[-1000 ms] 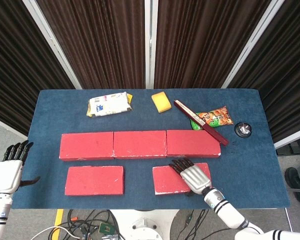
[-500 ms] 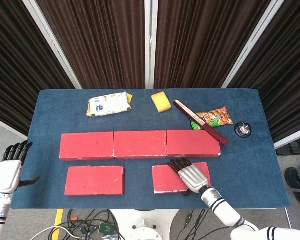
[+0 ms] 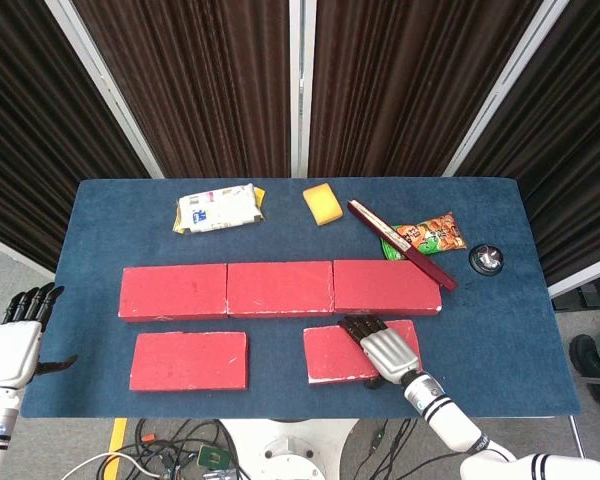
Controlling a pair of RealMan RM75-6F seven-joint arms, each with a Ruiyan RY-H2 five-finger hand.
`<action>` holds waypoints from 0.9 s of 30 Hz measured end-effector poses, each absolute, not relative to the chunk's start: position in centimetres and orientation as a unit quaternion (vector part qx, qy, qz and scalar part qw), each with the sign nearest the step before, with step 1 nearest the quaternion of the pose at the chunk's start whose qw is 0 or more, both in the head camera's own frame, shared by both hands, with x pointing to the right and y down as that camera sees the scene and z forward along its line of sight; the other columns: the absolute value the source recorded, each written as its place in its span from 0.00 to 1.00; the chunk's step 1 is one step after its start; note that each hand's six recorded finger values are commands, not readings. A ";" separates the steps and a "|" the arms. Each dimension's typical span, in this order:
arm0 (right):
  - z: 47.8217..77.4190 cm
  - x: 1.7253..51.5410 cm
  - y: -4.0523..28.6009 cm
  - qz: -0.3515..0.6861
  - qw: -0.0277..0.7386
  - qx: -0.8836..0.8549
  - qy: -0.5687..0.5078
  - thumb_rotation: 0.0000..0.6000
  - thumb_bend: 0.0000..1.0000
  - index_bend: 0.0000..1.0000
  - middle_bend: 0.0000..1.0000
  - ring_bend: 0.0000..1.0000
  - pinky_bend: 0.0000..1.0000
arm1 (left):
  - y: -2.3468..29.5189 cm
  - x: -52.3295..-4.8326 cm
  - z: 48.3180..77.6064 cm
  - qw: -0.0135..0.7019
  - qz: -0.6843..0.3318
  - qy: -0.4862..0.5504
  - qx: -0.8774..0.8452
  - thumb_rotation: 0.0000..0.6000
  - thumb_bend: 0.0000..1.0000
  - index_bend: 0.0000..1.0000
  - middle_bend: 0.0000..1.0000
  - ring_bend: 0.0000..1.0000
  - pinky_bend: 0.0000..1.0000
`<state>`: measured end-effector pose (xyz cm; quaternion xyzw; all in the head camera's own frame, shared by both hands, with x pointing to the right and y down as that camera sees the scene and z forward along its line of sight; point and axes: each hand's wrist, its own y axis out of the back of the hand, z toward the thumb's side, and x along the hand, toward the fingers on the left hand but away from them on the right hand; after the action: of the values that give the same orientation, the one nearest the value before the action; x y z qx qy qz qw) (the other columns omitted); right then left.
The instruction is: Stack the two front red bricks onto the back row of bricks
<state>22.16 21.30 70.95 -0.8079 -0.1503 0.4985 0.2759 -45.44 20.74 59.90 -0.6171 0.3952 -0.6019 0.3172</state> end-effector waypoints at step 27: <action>68.9 22.5 20.9 0.477 0.318 -0.804 -0.160 1.00 0.05 0.00 0.20 0.10 0.28 | 20.9 -45.3 59.8 0.312 -0.602 0.389 -0.624 1.00 0.00 0.07 0.00 0.00 0.00</action>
<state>22.52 20.95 68.88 -0.8038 -0.1602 0.4767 0.3178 -45.27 20.92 59.77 -0.6236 0.3886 -0.6022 0.3122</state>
